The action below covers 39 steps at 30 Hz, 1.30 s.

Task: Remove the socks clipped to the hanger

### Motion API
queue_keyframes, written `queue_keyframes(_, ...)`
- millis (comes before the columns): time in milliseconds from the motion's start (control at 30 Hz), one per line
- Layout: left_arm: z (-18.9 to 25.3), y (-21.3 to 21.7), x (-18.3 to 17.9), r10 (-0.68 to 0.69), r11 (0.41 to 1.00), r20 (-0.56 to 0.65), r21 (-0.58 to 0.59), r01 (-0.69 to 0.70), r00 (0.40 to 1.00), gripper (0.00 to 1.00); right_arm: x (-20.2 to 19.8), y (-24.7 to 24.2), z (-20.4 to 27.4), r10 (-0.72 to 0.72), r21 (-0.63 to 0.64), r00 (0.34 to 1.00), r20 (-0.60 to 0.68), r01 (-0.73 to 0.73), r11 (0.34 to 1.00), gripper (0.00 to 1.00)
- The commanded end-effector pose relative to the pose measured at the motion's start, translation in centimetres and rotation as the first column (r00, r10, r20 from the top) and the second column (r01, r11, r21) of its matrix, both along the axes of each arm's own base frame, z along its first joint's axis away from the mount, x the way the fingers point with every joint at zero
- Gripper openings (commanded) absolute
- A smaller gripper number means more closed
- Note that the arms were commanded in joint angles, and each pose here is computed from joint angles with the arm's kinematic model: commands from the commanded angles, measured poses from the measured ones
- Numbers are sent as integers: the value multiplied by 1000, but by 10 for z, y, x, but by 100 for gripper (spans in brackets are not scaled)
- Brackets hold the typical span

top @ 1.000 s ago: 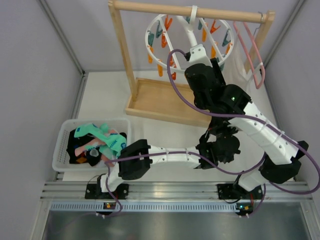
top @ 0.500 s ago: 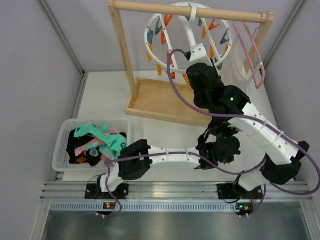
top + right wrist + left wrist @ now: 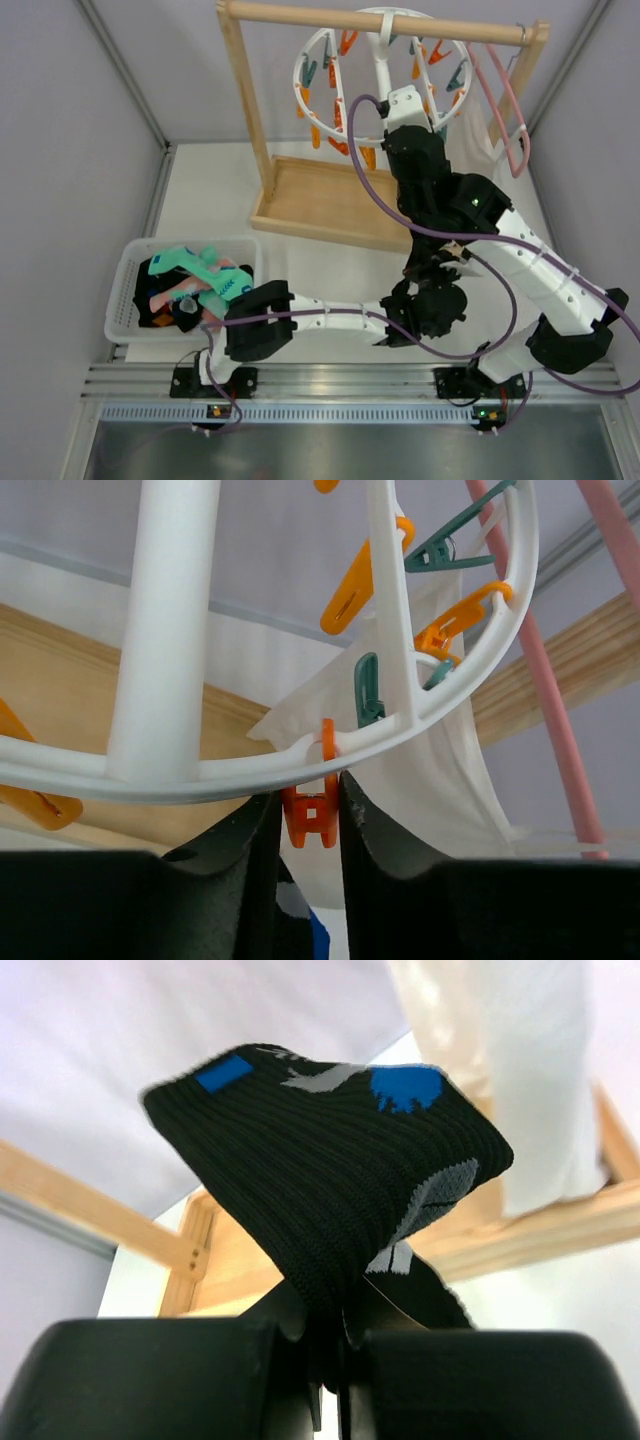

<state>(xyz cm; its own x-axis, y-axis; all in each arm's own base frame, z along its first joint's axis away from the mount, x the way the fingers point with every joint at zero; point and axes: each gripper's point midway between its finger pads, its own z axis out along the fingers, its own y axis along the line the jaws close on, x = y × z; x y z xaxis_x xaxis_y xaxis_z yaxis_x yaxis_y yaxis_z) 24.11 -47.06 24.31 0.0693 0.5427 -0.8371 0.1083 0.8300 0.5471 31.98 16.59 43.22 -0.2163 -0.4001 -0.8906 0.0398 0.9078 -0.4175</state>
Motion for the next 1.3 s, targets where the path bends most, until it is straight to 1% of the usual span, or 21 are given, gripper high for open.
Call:
queue_keyframes(0,43,47,1,74,981,-6,-179,-74,997,0,-5,0,18,35,122,998,52,-41,992,30)
queue_keyframes(133,44,92,-4,128,963,-26,-237,-131,991,0,-12,5,19,99,188,994,49,-106,976,38)
queue_keyframes(233,42,119,-9,116,959,-55,-252,-126,992,0,-19,11,17,159,234,986,40,-164,958,49)
queue_keyframes(267,37,122,-11,86,961,-80,-257,-104,993,0,-23,16,12,204,242,979,21,-203,949,62)
queue_keyframes(300,44,122,-14,25,909,-138,-410,-80,990,0,-29,13,16,214,290,976,36,-215,933,69)
queue_keyframes(333,29,134,-14,7,939,-184,-338,-70,983,0,-32,14,7,229,293,973,22,-226,929,76)
queue_keyframes(367,27,142,-10,-1,931,-199,-358,-71,980,0,-37,18,8,272,318,962,27,-266,910,90)
queue_keyframes(433,30,168,-9,20,908,-198,-407,-101,980,0,-50,14,16,309,375,949,64,-310,874,99)
queue_keyframes(533,28,208,-14,61,898,-241,-411,-159,969,0,-65,10,16,358,410,930,80,-358,839,99)
queue_keyframes(633,34,247,-10,91,827,-288,-511,-234,953,0,-74,2,16,364,430,927,89,-365,826,99)
queue_keyframes(667,36,274,-5,127,797,-294,-538,-273,947,0,-76,1,16,367,436,925,95,-370,820,100)
queue_keyframes(700,32,285,-5,125,794,-317,-537,-286,940,0,-79,-2,18,365,445,925,107,-373,814,99)
queue_keyframes(767,38,326,1,189,729,-328,-584,-356,926,0,-78,-5,11,353,443,930,107,-362,820,100)
queue_keyframes(833,36,355,0,245,703,-357,-574,-419,901,0,-76,-7,5,340,436,935,103,-350,829,99)
queue_keyframes(867,48,381,2,296,651,-356,-603,-460,886,0,-75,-9,2,323,432,941,102,-335,837,100)
queue_keyframes(933,55,411,0,362,620,-354,-600,-506,862,0,-72,-7,-5,317,419,944,91,-325,848,99)
queue_keyframes(1033,73,437,-5,403,593,-338,-612,-524,851,0,-68,-3,-9,317,420,944,94,-326,847,99)
queue_keyframes(1100,74,460,-2,473,564,-341,-592,-576,812,0,-67,1,-10,326,431,940,99,-336,837,99)
queue_keyframes(1200,47,481,8,539,510,-412,-535,-674,735,0,-69,6,-11,342,457,932,117,-356,815,99)
queue_keyframes(1233,36,493,12,550,450,-456,-543,-709,699,0,-69,9,-16,356,460,928,112,-366,809,99)
queue_keyframes(1267,20,488,16,490,432,-510,-563,-705,707,0,-70,10,-17,364,464,925,114,-373,803,99)
